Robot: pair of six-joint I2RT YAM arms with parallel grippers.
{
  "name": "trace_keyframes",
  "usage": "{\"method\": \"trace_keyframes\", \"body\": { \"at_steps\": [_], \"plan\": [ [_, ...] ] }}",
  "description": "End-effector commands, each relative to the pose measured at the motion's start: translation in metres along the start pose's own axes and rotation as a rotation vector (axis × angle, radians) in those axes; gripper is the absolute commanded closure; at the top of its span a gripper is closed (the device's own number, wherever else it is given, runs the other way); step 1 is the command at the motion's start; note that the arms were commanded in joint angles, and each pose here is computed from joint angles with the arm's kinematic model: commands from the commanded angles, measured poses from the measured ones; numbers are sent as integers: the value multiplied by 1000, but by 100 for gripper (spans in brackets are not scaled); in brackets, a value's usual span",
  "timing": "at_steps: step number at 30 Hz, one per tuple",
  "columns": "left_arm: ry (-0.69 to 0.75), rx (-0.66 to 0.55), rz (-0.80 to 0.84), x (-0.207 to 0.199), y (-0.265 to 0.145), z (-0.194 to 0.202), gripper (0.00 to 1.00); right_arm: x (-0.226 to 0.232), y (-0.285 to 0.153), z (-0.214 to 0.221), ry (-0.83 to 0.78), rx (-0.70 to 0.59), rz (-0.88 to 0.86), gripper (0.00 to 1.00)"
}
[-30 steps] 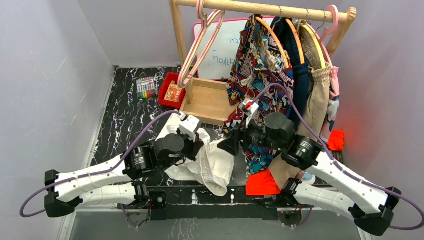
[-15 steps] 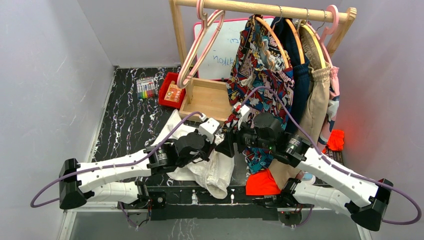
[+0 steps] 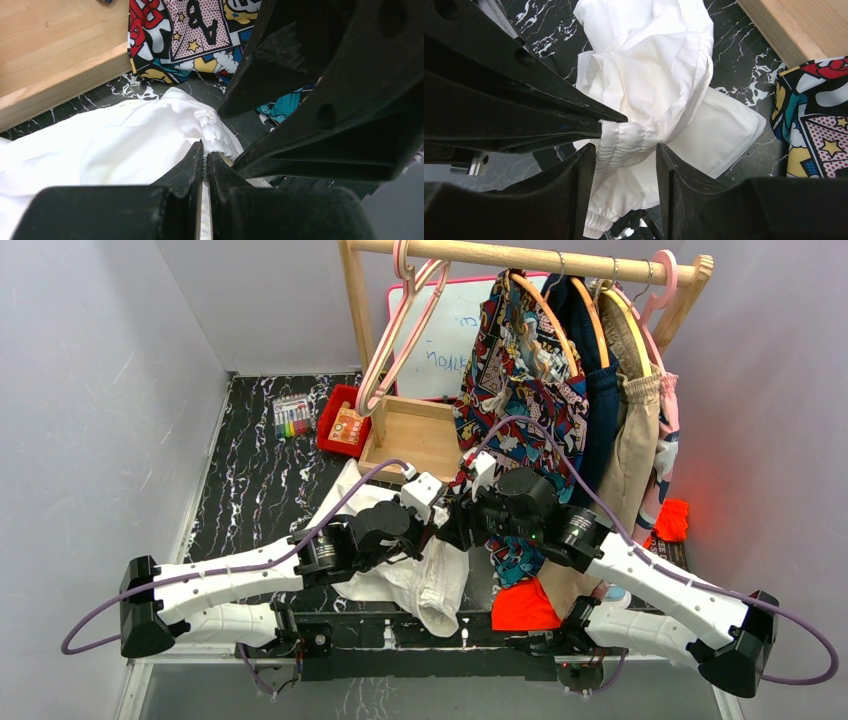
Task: Place the shorts on the hanger
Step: Adjust the shorts at the center of the board.
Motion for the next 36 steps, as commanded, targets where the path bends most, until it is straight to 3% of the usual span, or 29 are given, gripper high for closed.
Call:
{"method": "trace_keyframes", "body": {
  "at_steps": [1, 5, 11, 13, 15, 17, 25, 36],
  "plan": [
    [-43, -90, 25, 0, -10, -30, 100, 0, 4, -9, -6, -50, 5, 47],
    [-49, -90, 39, -2, -11, -31, 100, -3, 8, -11, 3, -61, 26, 58],
    [-66, -70, 16, 2, -15, -31, 97, -13, 9, -19, 27, -135, 101, 100],
    [-77, -57, 8, 4, -19, -28, 60, -15, 8, -23, 47, -167, 127, 100],
    [-94, -48, 2, 7, -25, -24, 30, -17, 8, -27, 68, -192, 153, 100],
    [-117, -38, -11, 10, -33, -18, 17, -19, 10, -31, 87, -214, 170, 100],
    [-265, -17, 13, 14, -61, 8, 12, -28, 15, -52, 202, -345, 276, 100],
    [-346, 212, 140, -24, -31, 57, 17, -35, 14, -82, 338, -532, 353, 100]
  ]
}}
Point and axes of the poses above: each gripper's point midway between its finger pads, its own y axis out along the fingers, its own x axis along the line the jaws close on, z = x × y, the point moved 5 cm from there along -y, back along the fingers, and after that the axes turned 12 degrees about y, right-handed, at the moved point
